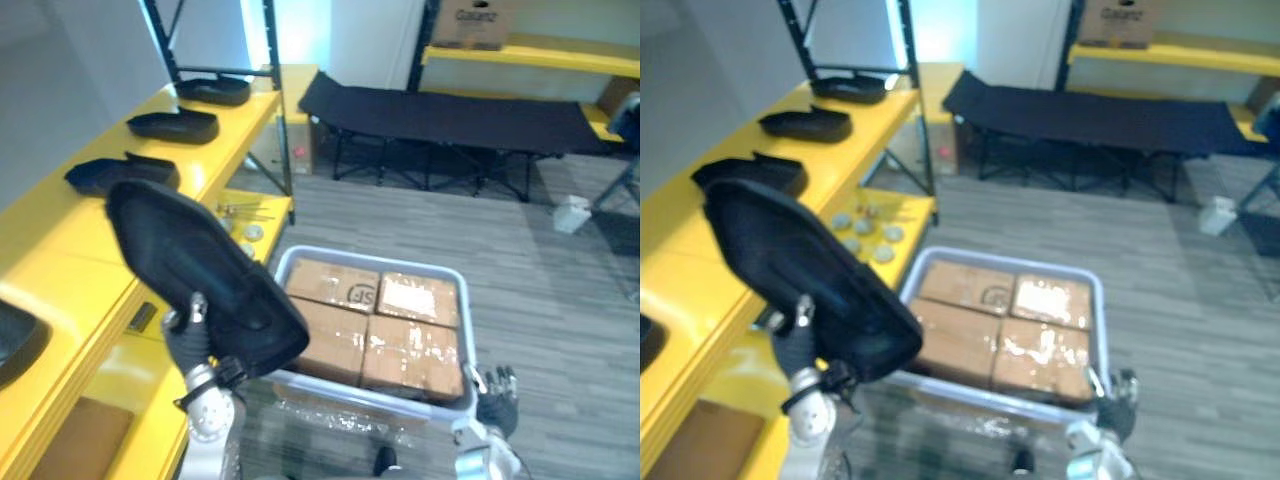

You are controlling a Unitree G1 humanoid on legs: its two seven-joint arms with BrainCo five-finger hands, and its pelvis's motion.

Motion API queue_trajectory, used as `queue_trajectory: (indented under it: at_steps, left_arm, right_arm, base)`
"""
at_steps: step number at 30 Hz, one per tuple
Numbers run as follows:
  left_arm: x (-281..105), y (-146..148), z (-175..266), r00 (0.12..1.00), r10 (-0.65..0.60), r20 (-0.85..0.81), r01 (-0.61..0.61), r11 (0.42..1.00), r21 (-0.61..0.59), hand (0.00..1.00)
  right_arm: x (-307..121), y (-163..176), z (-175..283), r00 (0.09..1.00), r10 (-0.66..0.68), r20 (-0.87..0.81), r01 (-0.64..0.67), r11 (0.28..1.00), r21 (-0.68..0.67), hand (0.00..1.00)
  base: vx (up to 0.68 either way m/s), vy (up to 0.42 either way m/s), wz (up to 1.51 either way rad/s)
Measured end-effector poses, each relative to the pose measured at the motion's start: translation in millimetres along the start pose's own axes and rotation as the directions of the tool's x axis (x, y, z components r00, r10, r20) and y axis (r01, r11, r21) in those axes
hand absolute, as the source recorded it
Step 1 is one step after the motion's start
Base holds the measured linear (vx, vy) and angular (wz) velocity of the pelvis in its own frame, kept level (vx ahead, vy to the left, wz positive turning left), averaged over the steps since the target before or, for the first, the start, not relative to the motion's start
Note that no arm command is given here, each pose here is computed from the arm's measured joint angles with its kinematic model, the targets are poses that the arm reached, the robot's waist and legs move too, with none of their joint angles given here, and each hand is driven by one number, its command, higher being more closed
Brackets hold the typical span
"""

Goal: Walk over and take plastic housings, then place them on the shelf

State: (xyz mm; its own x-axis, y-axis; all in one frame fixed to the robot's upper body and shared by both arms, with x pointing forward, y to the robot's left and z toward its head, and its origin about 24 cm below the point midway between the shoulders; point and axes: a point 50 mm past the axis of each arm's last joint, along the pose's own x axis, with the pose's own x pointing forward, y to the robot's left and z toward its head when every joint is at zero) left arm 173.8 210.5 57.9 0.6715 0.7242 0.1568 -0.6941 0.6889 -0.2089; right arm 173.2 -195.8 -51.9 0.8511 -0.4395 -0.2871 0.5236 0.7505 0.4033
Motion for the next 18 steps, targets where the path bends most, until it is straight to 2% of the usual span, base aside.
queue_trajectory:
  at_steps: [6, 11, 18]
  left_arm:
    - [-2.4, 38.1, 19.3, 0.979, 0.188, 0.073, -0.188, 0.982, 0.000, 1.00]
    - [-8.4, 61.5, 23.1, 0.955, 0.284, 0.085, -0.287, 0.958, 0.023, 1.00]
    - [-8.8, 61.2, 25.2, 0.964, 0.250, 0.093, -0.249, 0.968, -0.022, 1.00]
  right_arm:
    - [12.9, 51.4, 0.4, 0.973, 0.228, 0.014, -0.226, 0.970, -0.085, 0.00]
    - [13.9, 76.0, 1.9, 0.943, 0.333, 0.021, -0.330, 0.939, -0.098, 0.00]
    - [13.1, 79.9, -0.8, 0.940, 0.342, -0.001, -0.341, 0.935, -0.101, 0.00]
  base:
    - [0.02, 0.015, 0.49]
    - [0.00, 0.015, 0.27]
    - [0.01, 0.017, 0.06]
